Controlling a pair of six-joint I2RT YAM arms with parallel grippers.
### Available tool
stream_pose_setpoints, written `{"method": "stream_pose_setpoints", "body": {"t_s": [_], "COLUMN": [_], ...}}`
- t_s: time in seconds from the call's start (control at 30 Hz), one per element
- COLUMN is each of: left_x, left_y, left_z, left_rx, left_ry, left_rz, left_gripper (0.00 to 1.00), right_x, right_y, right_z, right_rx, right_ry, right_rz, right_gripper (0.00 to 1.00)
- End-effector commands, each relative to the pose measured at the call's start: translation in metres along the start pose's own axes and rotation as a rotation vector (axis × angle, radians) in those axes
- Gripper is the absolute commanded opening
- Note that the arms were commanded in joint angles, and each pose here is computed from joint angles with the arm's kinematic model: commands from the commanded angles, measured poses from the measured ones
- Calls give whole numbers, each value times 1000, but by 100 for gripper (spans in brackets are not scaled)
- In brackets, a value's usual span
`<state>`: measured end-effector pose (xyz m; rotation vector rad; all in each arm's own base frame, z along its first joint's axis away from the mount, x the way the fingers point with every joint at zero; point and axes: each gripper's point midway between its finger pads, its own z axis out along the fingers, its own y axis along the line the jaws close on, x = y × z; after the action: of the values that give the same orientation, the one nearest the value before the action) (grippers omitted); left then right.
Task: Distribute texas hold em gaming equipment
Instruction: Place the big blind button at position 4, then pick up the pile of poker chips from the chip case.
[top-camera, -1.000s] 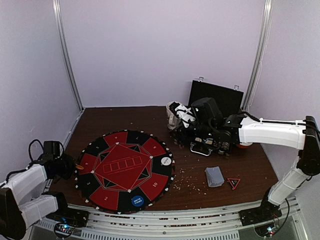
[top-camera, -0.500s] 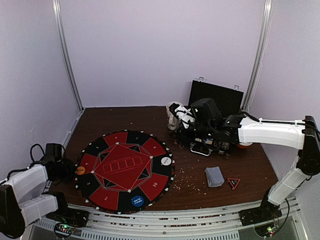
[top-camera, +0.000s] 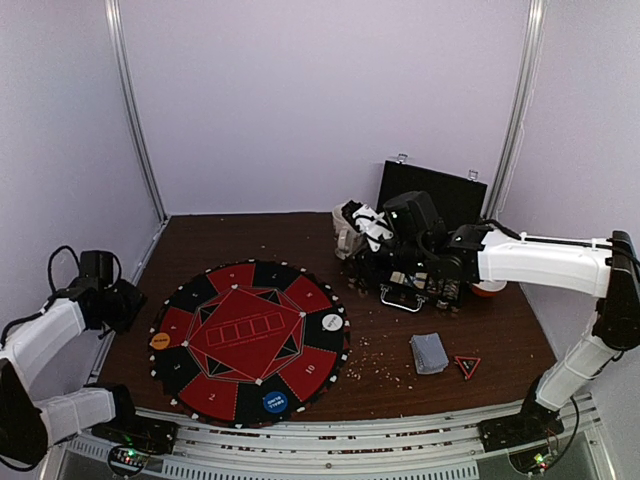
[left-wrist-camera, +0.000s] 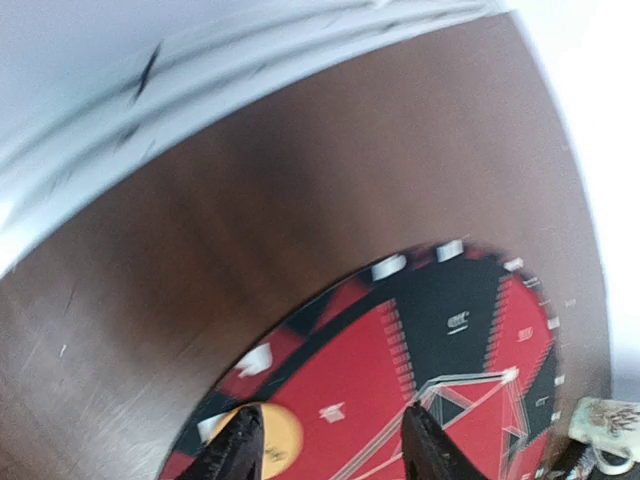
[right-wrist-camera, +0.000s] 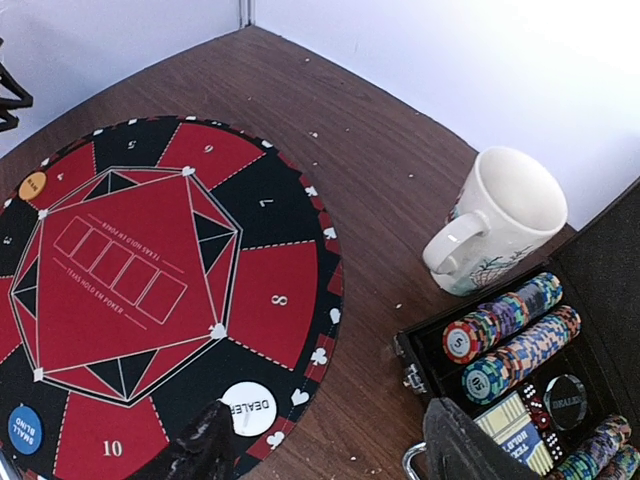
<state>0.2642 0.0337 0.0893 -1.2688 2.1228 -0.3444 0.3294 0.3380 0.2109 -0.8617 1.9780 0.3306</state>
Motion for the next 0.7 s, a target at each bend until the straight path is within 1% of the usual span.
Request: {"method": "stream_pose_setpoints", "body": {"t_s": [0.0,0.1,0.13,0.17,0.2,0.27,0.3,0.33,0.4,0.43,0.47,0.6,0.67], "left_x": [-53,-70,-72,-72,-72,-63,-57,-50,-35,-27,-21,-3,2], "left_y": [-64,-102,-115,-127,-141,-169,-183,-195,-216,-225,-233,-257,-264], "left_z": [-26,-40,-42,-46,-48,-52,-54,-54,-52,-51,-50,-45,-43], "left_rx": [94,133,146,163,183,224,249,270,318,344,364,429,449], "left_ry": [-151,-219,-236,-253,-272,-295,-305,-307,-295,-284,-275,-261,-259], "left_rz": [268,415,464,510,561,676,733,783,863,900,935,1059,1092], "left_gripper": [58,69,72,76,79,85,87,90,92,97,98,98,98], "right_x": [-16,-8,-4,1,6,19,23,28,36,40,45,65,72], "right_y": [-41,-69,-76,-84,-91,-104,-110,-115,-124,-128,-132,-147,-155], "right_z": [-13,-20,-22,-25,-28,-37,-41,-45,-55,-59,-63,-76,-81], "right_rx": [126,209,232,255,281,328,348,362,395,409,421,483,514], "right_ry": [-10,36,59,83,109,168,189,206,235,249,266,338,364], "right_rz": [86,139,155,169,184,212,227,242,285,307,327,379,417], "right_gripper": [69,76,81,85,91,99,100,100,100,100,100,100,100]}}
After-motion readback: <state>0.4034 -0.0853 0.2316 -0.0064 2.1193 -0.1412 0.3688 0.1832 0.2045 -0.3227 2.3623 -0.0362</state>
